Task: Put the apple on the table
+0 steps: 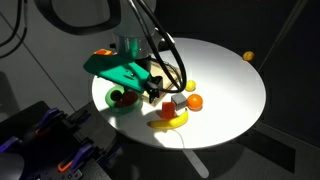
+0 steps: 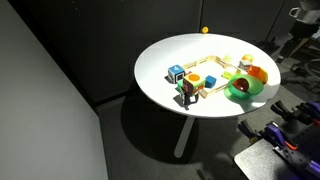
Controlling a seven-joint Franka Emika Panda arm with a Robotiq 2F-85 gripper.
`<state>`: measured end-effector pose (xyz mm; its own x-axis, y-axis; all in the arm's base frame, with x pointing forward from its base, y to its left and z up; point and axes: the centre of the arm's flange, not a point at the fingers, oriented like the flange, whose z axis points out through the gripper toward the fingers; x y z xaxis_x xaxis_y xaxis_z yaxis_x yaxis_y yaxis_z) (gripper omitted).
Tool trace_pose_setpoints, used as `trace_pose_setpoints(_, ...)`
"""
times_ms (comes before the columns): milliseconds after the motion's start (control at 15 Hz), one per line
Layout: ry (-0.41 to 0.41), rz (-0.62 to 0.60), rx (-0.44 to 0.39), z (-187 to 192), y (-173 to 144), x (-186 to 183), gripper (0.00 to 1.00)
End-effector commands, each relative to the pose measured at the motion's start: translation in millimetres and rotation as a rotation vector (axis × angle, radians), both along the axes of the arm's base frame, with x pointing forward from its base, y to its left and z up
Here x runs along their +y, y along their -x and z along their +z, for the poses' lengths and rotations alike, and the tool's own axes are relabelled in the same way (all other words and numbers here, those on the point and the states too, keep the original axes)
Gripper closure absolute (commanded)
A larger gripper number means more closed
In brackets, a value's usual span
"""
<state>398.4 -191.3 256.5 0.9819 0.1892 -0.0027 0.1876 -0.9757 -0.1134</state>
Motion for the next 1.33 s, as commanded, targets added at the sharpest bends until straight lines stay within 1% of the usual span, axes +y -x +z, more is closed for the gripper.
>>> trace_pose_setpoints(0,0.016,-0.015,0.007,26,26,6,0.00)
trace_pose_setpoints(533,0.022,-0.018,0.002,39,49,21,0.00)
trace_pose_setpoints(800,0.010,-0.016,0.002,46,58,26,0.00)
trace_pose_setpoints(1267,-0.019,0.010,-0.060,59,75,31,0.00)
